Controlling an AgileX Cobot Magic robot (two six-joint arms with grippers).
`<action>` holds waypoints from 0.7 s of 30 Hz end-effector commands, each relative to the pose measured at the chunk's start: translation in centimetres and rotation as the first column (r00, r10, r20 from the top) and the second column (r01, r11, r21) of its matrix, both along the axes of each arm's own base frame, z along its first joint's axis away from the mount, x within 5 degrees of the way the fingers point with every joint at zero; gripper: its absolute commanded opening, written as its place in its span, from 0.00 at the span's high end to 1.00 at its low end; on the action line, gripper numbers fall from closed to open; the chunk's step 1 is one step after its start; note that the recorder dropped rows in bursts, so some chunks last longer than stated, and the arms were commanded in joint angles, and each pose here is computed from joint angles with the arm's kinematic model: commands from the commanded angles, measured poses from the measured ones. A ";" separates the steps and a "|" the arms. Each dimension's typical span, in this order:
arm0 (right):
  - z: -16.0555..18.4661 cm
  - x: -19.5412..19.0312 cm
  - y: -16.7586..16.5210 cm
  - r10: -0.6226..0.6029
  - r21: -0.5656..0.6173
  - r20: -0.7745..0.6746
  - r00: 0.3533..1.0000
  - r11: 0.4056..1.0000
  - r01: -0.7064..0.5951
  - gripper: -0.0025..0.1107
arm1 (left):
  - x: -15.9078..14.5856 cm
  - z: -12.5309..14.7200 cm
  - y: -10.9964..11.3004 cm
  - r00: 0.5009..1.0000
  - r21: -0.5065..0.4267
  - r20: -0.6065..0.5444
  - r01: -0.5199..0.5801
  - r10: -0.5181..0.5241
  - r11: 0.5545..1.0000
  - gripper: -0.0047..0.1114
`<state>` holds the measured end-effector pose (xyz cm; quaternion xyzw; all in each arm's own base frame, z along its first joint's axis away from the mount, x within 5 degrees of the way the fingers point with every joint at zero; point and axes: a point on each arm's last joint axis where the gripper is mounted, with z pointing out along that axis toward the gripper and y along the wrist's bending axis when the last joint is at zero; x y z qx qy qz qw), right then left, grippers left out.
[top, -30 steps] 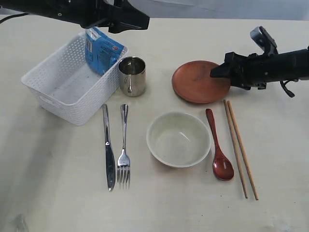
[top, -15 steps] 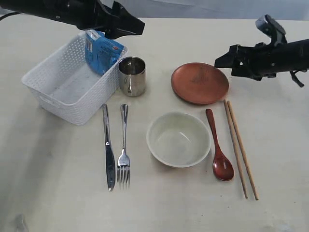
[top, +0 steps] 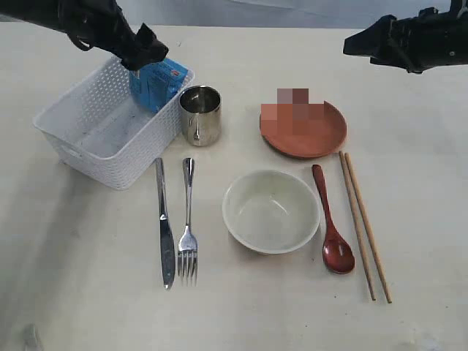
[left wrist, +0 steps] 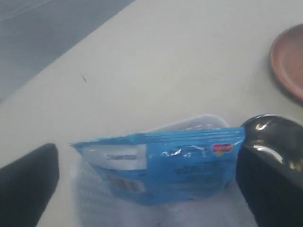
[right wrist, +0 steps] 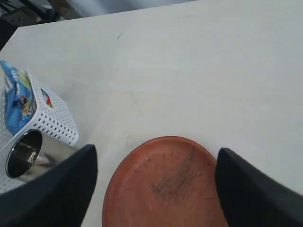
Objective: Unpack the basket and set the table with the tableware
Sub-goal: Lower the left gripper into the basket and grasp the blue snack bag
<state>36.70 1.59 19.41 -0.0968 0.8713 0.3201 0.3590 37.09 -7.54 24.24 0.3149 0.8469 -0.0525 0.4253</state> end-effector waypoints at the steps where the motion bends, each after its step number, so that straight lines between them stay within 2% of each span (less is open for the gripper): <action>1: 0.6 -0.3 -0.1 0.020 -0.010 0.025 0.999 1.000 -0.020 0.39 | 0.0 -0.1 0.5 0.983 0.263 0.070 0.143 -0.167 0.954 0.16; 5: 0.6 -0.3 0.0 0.030 -0.006 0.026 0.999 1.000 -0.030 0.39 | 0.2 0.0 0.7 0.952 0.410 0.114 0.216 -0.285 0.886 0.16; 9: 0.7 -0.3 0.0 0.033 -0.002 0.029 0.999 0.999 -0.033 0.39 | 0.4 0.7 0.6 0.921 0.479 0.121 0.272 -0.370 0.835 0.16; 13: 0.7 -0.3 0.1 0.036 0.004 0.030 0.999 0.999 -0.036 0.39 | 0.8 2.4 0.0 0.901 0.458 0.124 0.319 -0.415 0.830 0.26; 17: 0.7 -0.4 0.1 0.040 0.006 0.031 0.999 0.999 -0.040 0.39 | 1.3 4.9 -0.4 0.895 0.431 0.134 0.335 -0.426 0.838 0.27; 19: 0.7 -0.4 0.1 0.040 0.006 0.031 0.999 0.999 -0.040 0.39 | 1.4 5.5 -0.2 0.901 0.440 0.089 0.346 -0.424 0.829 0.27; 21: 0.7 -0.4 0.1 0.040 0.006 0.031 0.999 0.999 -0.040 0.39 | 1.5 5.6 0.2 0.906 0.473 0.014 0.367 -0.423 0.801 0.27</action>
